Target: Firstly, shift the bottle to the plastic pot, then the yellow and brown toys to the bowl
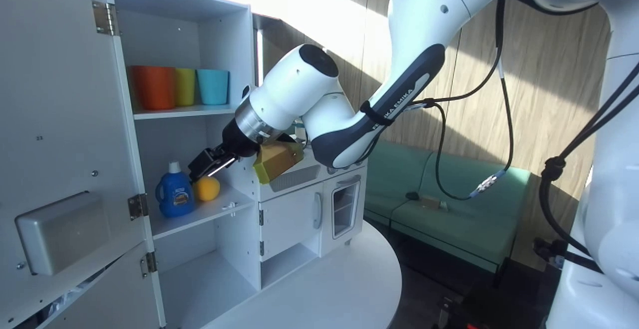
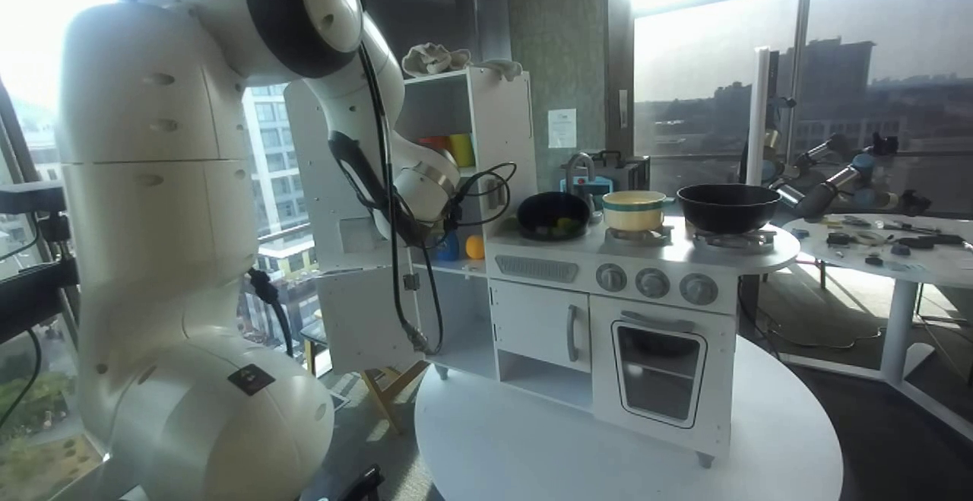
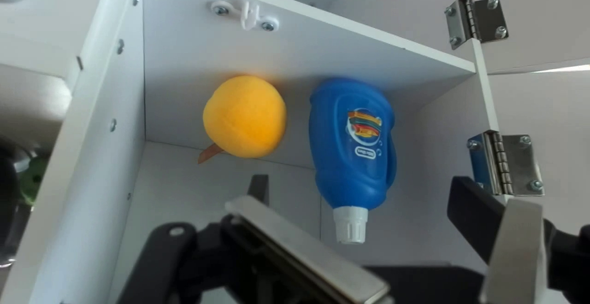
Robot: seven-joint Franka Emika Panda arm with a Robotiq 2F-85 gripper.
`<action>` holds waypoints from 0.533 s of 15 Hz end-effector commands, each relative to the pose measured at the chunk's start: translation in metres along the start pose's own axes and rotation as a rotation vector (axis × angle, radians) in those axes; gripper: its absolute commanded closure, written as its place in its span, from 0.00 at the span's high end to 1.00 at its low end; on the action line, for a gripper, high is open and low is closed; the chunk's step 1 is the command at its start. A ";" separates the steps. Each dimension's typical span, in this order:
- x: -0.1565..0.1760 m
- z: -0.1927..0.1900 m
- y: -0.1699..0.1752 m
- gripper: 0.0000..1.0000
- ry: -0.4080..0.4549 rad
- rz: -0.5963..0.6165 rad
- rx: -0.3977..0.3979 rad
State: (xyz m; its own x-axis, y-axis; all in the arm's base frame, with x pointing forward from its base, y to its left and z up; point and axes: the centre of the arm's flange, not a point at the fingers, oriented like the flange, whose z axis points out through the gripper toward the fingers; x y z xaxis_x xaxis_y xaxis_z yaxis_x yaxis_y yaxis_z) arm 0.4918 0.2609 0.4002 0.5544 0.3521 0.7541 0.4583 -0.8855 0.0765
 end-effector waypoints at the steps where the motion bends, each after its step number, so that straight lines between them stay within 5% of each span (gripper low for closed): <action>1: -0.004 0.050 -0.006 1.00 0.035 0.022 0.003; 8: -0.004 0.105 -0.019 1.00 -0.022 -0.022 0.022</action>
State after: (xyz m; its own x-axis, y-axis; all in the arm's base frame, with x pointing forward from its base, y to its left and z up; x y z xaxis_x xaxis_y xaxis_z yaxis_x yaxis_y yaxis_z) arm 0.5373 0.2885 0.3480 0.5816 0.3662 0.7264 0.4758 -0.8774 0.0614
